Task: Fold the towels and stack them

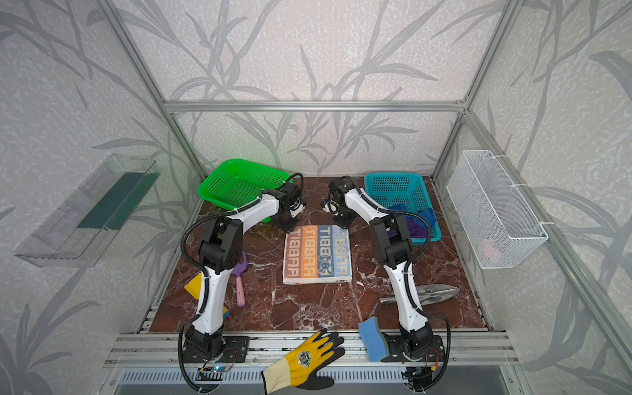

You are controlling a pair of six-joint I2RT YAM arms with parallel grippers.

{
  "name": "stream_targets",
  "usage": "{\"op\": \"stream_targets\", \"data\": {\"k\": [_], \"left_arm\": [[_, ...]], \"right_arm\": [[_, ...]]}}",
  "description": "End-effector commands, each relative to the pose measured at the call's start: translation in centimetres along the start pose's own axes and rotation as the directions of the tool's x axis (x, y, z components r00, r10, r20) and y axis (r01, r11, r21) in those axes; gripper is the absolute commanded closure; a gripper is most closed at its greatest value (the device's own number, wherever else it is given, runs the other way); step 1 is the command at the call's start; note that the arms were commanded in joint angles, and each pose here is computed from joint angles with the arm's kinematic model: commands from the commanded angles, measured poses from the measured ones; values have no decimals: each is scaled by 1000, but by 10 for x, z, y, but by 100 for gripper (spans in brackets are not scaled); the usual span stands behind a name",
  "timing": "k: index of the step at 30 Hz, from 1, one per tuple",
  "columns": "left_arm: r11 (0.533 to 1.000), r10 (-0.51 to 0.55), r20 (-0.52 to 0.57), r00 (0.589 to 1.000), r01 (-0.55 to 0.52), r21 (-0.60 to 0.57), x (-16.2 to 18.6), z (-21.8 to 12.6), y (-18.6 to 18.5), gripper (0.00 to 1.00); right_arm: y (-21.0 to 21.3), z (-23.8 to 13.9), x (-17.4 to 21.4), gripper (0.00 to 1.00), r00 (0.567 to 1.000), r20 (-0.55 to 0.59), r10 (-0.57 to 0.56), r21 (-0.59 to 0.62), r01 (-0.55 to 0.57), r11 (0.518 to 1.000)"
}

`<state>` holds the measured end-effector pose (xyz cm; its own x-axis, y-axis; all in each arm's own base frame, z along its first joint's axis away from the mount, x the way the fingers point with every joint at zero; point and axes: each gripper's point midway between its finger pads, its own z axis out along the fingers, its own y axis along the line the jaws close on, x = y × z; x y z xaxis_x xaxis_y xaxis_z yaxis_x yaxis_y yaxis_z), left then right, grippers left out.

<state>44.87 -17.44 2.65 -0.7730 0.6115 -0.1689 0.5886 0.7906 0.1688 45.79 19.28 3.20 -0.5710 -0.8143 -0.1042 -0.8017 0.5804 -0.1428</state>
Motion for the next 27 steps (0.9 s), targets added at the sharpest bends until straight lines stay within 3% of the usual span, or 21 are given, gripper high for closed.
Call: {"op": "stream_targets", "data": {"k": [1, 5, 10, 17, 20, 27], "left_arm": [[1000, 23, -43, 999, -22, 22, 7, 7, -2, 58], [999, 27, -61, 998, -25, 27, 10, 10, -3, 69], [999, 31, -91, 995, -28, 36, 13, 17, -5, 72], [999, 36, -112, 993, -31, 44, 15, 20, -6, 87], [998, 36, -127, 991, -31, 48, 18, 23, -7, 100], [998, 23, -132, 991, -15, 63, 16, 22, -9, 100]], "right_arm": [[-1, 7, 8, 61, 999, -48, -21, -13, 21, 1000], [0, 12, 10, 62, 997, -66, -32, -22, 30, 999], [6, 20, 14, 64, 995, -85, -48, -51, 44, 998], [13, 30, 17, 69, 992, -105, -64, -90, 54, 994], [14, 32, 17, 77, 992, -109, -64, -100, 53, 994], [13, 29, 13, 95, 995, -89, -51, -95, 43, 995]]}}
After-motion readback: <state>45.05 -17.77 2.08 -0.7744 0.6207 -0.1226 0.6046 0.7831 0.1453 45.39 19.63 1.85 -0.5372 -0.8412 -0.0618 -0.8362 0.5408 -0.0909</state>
